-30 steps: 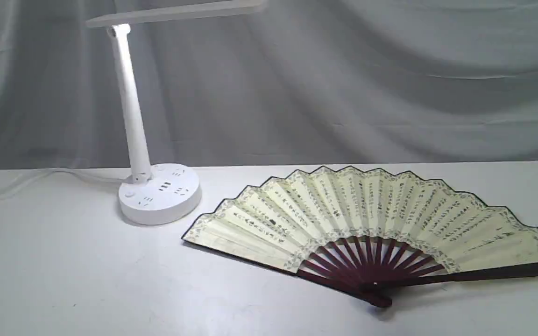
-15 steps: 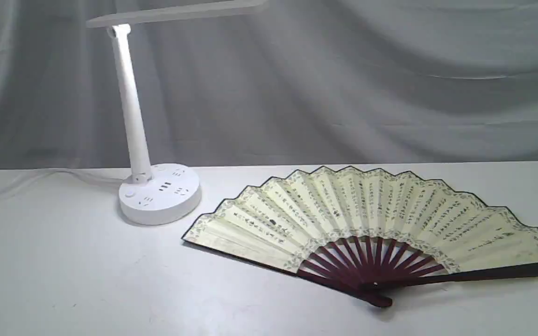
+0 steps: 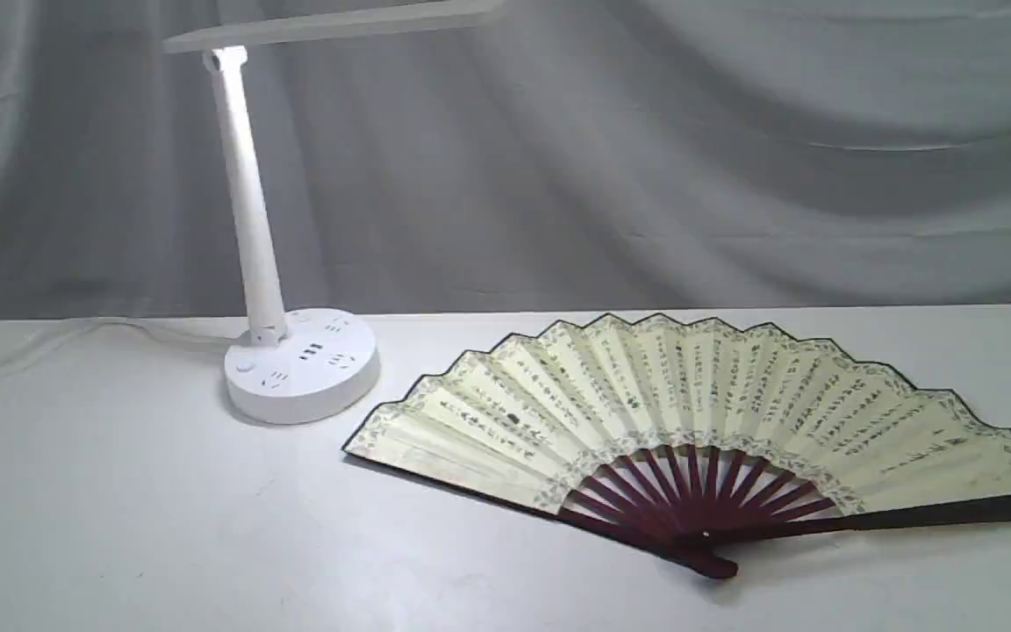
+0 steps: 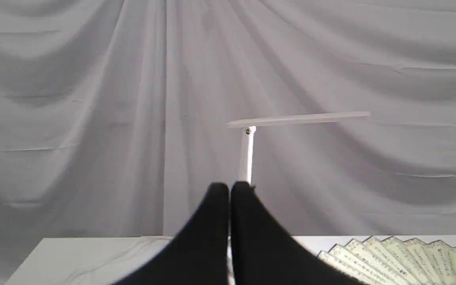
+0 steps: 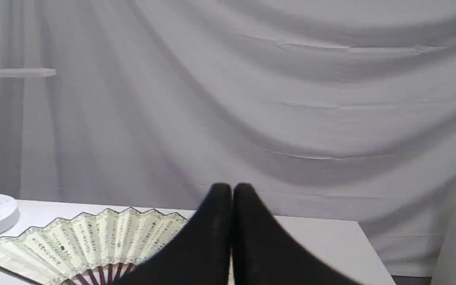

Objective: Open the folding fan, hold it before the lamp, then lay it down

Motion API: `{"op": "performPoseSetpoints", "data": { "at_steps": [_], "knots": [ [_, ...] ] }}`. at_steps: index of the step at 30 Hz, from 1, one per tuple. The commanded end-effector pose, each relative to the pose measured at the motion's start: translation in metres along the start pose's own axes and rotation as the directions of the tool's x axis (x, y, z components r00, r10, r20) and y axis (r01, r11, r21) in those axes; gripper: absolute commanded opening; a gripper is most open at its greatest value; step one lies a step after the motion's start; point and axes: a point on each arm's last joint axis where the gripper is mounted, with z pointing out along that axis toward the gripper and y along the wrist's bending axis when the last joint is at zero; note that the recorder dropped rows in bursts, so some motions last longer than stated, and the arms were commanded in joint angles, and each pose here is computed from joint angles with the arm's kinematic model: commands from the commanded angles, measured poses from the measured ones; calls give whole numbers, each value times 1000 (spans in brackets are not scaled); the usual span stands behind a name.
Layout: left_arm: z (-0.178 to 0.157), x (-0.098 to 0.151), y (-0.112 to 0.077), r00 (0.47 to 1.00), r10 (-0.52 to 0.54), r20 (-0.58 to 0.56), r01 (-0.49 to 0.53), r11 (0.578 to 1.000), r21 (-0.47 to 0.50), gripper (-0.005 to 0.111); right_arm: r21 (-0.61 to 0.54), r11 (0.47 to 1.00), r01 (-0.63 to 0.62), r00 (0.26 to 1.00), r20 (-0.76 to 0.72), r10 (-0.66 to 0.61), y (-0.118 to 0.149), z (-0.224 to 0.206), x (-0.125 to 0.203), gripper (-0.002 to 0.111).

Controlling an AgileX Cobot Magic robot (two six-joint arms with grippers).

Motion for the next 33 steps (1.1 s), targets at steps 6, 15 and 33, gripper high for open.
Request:
{"op": "performPoseSetpoints", "data": {
  "at_steps": [6, 15, 33],
  "knots": [
    [13, 9, 1, 1000, -13, -22, 13, 1000, -3, 0, -9, 998, 59, 996, -64, -59, 0, 14, 13, 0],
    [67, 41, 5, 1000, -22, 11, 22, 1000, -12, 0, -29, 999, 34, 999, -27, -34, 6, 68, 46, 0],
    [145, 167, 15, 999, -37, 8, 38, 999, -32, 0, -28, 999, -17, 1000, 1, 17, 16, 142, 154, 0]
  ]
}}
